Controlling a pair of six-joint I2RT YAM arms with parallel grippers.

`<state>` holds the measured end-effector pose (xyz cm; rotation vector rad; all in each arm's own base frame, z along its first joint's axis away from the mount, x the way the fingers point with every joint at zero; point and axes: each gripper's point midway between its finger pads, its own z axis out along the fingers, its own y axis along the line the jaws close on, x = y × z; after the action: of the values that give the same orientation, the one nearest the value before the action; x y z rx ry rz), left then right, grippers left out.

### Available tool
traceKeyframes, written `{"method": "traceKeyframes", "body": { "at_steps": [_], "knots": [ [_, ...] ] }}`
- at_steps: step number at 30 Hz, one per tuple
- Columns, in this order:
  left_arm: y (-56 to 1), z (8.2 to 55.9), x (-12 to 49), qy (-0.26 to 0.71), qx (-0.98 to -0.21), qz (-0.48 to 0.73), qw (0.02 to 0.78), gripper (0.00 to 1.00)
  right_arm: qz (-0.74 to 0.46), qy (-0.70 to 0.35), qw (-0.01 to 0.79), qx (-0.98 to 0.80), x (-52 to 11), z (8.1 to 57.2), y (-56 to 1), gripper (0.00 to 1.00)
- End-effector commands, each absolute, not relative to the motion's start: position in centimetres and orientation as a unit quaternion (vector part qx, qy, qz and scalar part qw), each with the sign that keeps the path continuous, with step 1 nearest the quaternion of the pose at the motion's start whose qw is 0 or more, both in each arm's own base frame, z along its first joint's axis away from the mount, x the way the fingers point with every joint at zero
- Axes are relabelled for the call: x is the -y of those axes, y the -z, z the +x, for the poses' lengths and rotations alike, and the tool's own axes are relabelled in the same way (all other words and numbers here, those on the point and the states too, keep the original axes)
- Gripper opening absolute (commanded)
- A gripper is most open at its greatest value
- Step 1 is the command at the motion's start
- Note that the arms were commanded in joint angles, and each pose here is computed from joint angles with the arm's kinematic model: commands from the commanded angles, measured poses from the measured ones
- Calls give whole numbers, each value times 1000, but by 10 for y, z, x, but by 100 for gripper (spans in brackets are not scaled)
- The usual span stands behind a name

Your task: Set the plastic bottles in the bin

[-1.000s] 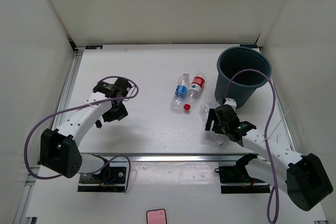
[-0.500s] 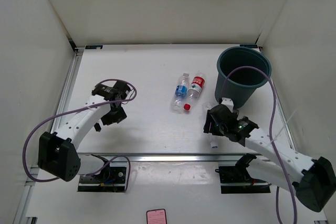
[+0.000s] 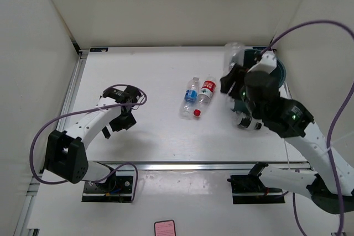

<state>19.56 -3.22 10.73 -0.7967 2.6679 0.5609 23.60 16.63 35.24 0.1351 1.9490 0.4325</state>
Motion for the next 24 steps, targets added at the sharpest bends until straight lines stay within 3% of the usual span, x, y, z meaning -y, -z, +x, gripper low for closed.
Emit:
{"method": "traceKeyframes", "body": {
  "at_steps": [1,11,20,23,24],
  "knots": [
    [-111,205,40,-183,-925,-289,167,100,140,-39,630,-763,-98,287,-412,12],
    [-114,213,45,-181,-921,-302,168,100,187,14,619,-763,-51,366,-407,14],
    [-117,221,41,-202,-915,-302,174,100,209,47,605,-767,0,397,-369,16],
    [-117,224,43,-206,-916,-300,170,100,204,35,599,-774,-7,405,-362,40],
    [-118,225,42,-208,-913,-305,174,100,203,19,595,-778,-12,405,-359,65]
  ]
}}
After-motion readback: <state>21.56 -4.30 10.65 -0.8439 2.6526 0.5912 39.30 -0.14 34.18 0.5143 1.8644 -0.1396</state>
